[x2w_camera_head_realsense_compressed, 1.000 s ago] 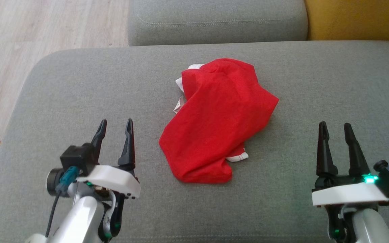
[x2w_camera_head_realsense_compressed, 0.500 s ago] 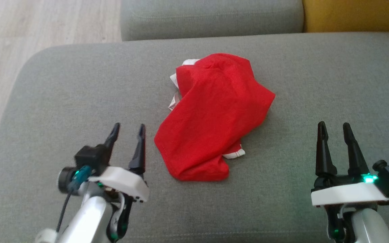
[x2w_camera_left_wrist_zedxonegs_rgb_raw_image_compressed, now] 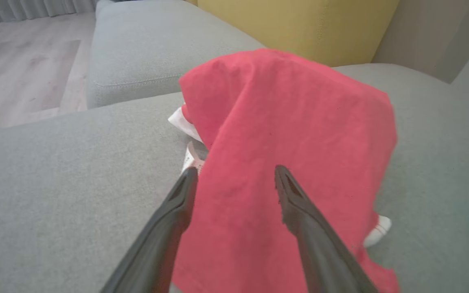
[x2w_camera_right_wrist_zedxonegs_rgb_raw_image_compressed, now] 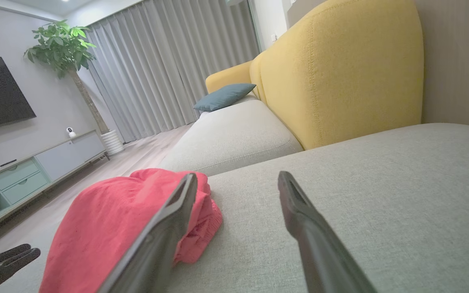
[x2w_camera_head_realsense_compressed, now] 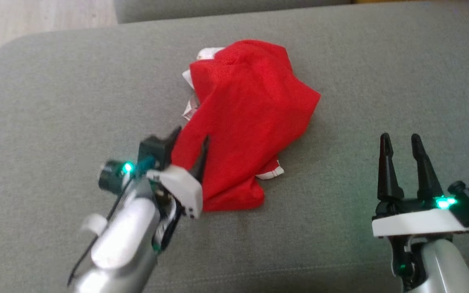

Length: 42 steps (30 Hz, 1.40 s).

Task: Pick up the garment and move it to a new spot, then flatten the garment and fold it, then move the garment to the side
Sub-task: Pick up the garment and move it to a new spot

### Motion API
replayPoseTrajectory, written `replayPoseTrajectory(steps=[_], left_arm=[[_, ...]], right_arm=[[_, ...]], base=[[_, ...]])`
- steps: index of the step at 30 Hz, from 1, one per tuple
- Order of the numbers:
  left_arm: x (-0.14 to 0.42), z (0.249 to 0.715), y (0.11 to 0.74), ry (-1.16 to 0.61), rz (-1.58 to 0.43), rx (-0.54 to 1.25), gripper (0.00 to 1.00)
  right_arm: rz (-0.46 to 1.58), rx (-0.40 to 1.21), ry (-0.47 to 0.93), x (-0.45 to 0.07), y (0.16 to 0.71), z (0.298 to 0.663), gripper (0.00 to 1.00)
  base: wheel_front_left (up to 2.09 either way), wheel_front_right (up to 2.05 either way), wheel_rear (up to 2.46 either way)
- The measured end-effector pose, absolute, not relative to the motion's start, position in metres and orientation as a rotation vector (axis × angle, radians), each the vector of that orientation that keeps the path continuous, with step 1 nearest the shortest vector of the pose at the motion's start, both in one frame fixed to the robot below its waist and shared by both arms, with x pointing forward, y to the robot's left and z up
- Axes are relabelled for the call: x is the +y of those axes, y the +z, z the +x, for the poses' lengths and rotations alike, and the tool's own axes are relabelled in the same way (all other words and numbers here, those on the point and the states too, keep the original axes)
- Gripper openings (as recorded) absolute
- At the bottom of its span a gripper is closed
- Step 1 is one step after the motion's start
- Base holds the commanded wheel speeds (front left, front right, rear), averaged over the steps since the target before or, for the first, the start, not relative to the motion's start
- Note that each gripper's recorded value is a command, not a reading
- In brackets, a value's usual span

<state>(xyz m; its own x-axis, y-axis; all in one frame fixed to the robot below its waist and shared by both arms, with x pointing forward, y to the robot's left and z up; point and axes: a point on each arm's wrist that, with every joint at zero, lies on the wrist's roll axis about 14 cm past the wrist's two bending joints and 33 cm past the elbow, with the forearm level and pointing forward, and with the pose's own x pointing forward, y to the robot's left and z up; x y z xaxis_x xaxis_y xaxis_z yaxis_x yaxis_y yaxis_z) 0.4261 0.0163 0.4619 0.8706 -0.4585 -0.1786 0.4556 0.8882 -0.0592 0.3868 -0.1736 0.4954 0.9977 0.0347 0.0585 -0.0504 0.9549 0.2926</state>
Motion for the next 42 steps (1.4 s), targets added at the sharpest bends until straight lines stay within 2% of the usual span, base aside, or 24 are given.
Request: replayPoseTrajectory(steps=[6, 11, 12, 13, 14, 26, 42], left_arm=[[0.012, 0.463, 0.459, -0.488, 0.069, 0.191, 1.00], [0.004, 0.470, 0.444, -0.522, 0.076, 0.230, 1.00], [0.003, 0.470, 0.442, -0.524, 0.075, 0.233, 0.96], [0.002, 0.469, 0.440, -0.532, 0.073, 0.238, 0.30], [0.001, 0.469, 0.439, -0.535, 0.071, 0.236, 0.00], [0.002, 0.473, 0.480, -0.510, 0.016, 0.088, 0.00], [0.062, 0.482, 0.650, -0.335, -0.073, -0.392, 0.00]], right_arm=[[0.291, -0.033, 0.006, -0.186, 0.487, 0.390, 1.00], [0.286, -0.024, -0.016, -0.193, 0.483, 0.391, 1.00], [0.285, -0.022, -0.019, -0.193, 0.482, 0.391, 1.00], [0.285, -0.020, -0.021, -0.194, 0.481, 0.391, 1.00], [0.285, -0.020, -0.022, -0.194, 0.481, 0.391, 1.00], [0.290, -0.035, -0.002, -0.188, 0.487, 0.393, 1.00], [0.305, -0.087, 0.048, -0.174, 0.508, 0.389, 1.00]], base=[[0.00, 0.00, 0.00], [0.00, 0.00, 0.00], [0.00, 0.00, 0.00], [0.00, 0.00, 0.00], [0.00, 0.00, 0.00], [0.00, 0.00, 0.00], [0.00, 0.00, 0.00]])
